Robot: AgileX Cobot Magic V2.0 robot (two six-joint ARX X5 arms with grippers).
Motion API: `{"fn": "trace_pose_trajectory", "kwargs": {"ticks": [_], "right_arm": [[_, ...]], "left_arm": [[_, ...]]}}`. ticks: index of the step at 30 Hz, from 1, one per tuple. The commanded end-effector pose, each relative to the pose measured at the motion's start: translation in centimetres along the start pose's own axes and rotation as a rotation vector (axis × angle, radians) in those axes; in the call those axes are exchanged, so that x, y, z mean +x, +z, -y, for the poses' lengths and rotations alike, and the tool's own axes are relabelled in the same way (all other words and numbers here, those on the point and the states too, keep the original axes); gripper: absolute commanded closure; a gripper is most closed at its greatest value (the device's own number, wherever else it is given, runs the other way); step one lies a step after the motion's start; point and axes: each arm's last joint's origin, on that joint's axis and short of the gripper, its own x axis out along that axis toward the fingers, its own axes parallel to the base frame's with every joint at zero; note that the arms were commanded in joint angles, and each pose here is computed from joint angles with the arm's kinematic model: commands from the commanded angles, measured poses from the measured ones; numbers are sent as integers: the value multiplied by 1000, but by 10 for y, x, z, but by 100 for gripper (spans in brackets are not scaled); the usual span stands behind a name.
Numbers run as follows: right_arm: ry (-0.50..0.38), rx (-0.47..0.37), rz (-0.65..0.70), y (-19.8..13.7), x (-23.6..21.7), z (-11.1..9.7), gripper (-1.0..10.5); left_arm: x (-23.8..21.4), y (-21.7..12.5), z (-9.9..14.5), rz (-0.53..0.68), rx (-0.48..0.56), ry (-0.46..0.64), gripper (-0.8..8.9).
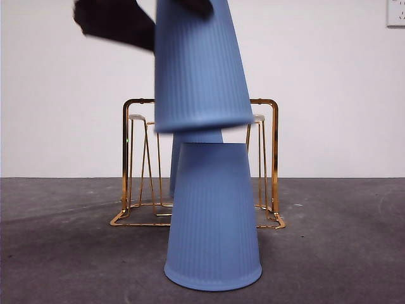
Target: The left arm pick up the left cup on cup holder and place it on desk, then the right arm insert the right cup into the first cup, and then the left arm insert the mid cup into the first cup
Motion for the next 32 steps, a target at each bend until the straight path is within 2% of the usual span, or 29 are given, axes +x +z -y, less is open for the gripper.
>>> {"fn": "trace_pose_trajectory", "kwargs": {"ticks": [1, 12, 21, 26, 29, 32], "right_arm": [[12, 26, 16, 4, -2, -2, 453], [11, 28, 16, 4, -2, -2, 453], [10, 27, 12, 4, -2, -1, 453], [10, 27, 12, 4, -2, -1, 453], [10, 26, 11, 4, -2, -1, 453], [10, 24, 11, 4, -2, -2, 453]], "left_arm": [[10, 5, -1, 6, 30, -6, 483], [51, -8, -10, -111, 12, -22, 482], [66, -16, -15, -166, -3, -27, 458], [66, -14, -15, -148, -4, -25, 275], [64, -13, -15, -142, -5, -22, 224], [55, -8, -13, -147, -37, -20, 216]]}}
